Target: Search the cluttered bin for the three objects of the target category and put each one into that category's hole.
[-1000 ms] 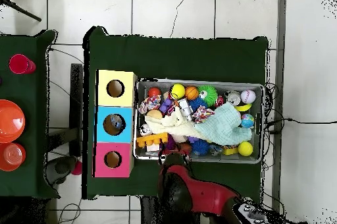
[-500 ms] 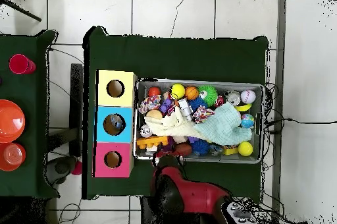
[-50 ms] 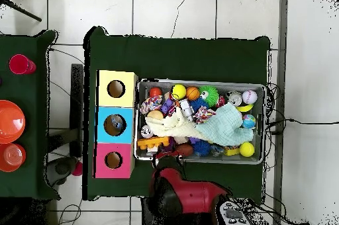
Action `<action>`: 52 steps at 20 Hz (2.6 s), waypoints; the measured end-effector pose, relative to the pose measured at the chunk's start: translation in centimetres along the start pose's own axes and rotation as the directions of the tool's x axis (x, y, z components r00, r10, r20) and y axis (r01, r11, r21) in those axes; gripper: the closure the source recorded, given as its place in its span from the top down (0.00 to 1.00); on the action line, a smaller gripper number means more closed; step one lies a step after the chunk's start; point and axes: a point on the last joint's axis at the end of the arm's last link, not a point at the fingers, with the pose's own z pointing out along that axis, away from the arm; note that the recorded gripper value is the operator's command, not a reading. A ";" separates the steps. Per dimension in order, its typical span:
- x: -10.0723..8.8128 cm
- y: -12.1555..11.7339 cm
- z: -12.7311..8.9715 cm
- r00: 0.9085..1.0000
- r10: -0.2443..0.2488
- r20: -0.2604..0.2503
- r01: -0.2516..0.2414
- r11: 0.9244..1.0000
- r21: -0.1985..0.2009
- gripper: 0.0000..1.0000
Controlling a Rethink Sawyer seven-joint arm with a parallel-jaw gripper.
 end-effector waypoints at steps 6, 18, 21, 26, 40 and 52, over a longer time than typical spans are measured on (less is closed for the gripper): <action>-0.9 -1.7 0.2 0.998 -0.060 0.024 0.059 0.997 0.047 1.00; -3.2 -4.5 0.3 0.981 -0.182 0.069 0.173 0.977 0.125 1.00; -3.6 -5.3 0.6 0.976 -0.202 0.076 0.190 0.972 0.138 1.00; -3.3 -6.0 1.5 0.976 -0.205 0.066 0.194 0.970 0.145 1.00; -1.2 -10.6 4.7 0.997 0.023 0.070 -0.028 0.998 0.064 1.00; -1.0 -8.9 4.1 0.988 0.156 0.006 -0.155 0.986 -0.054 1.00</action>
